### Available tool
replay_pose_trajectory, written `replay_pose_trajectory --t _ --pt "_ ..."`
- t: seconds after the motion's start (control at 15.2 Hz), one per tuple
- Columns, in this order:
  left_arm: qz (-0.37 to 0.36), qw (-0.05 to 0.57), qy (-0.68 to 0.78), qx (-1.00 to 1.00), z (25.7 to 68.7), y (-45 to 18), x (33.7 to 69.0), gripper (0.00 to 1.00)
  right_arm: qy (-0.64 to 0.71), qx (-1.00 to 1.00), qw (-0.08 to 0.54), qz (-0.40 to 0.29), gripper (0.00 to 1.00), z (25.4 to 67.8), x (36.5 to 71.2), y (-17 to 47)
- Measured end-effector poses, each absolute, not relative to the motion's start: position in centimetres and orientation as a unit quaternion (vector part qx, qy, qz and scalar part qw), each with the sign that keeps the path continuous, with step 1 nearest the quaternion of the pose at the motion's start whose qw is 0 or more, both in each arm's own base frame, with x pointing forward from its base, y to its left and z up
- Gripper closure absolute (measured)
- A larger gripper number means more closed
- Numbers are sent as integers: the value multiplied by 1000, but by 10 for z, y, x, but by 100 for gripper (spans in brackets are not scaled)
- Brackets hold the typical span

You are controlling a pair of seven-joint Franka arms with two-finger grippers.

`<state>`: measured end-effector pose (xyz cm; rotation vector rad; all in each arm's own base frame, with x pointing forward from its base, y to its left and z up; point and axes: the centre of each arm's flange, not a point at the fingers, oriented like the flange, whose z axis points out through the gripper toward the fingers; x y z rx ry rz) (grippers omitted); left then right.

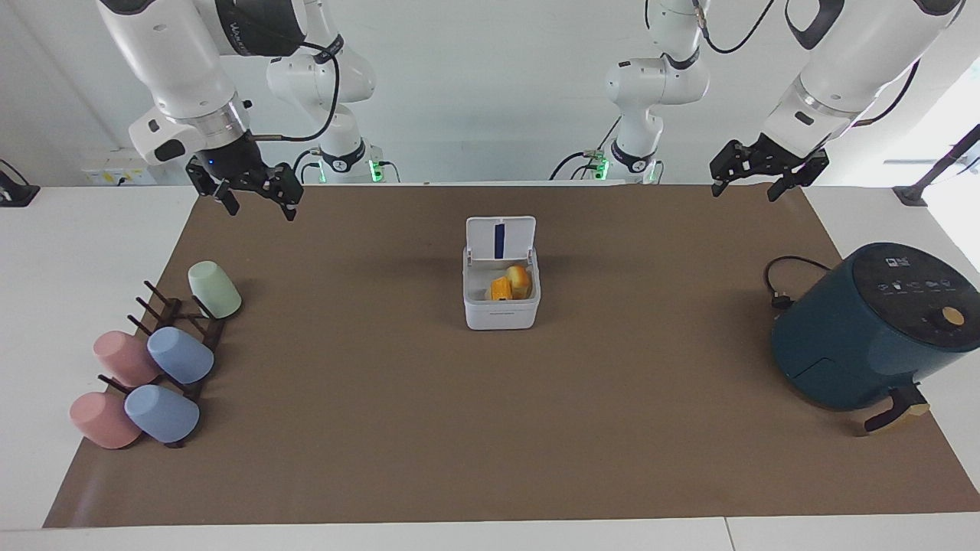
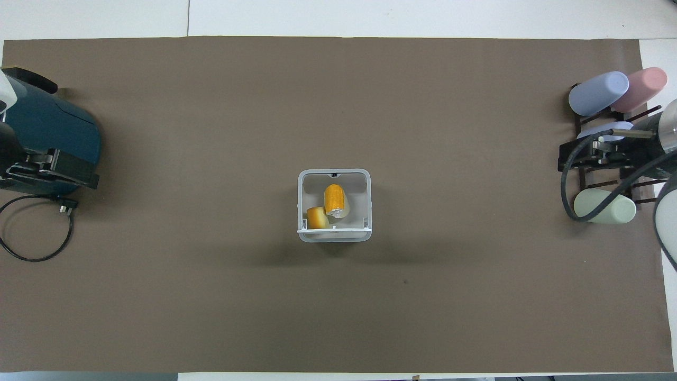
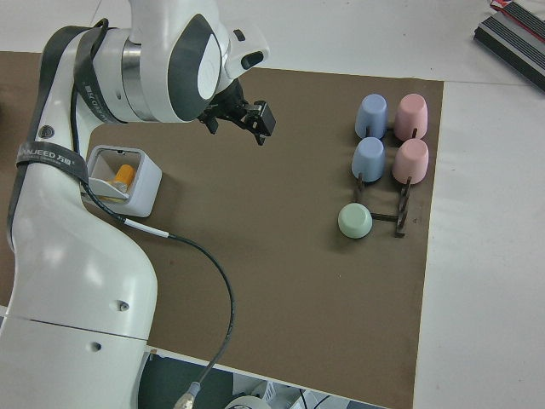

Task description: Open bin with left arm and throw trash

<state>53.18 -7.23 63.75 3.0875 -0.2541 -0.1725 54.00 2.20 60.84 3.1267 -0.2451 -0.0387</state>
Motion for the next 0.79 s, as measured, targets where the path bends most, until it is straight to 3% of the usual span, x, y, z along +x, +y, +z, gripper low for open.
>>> replay_pose_trajectory --t 0.79 --pt "-51 19 -79 995 639 -77 530 0 -79 997 3 -18 0 611 539 21"
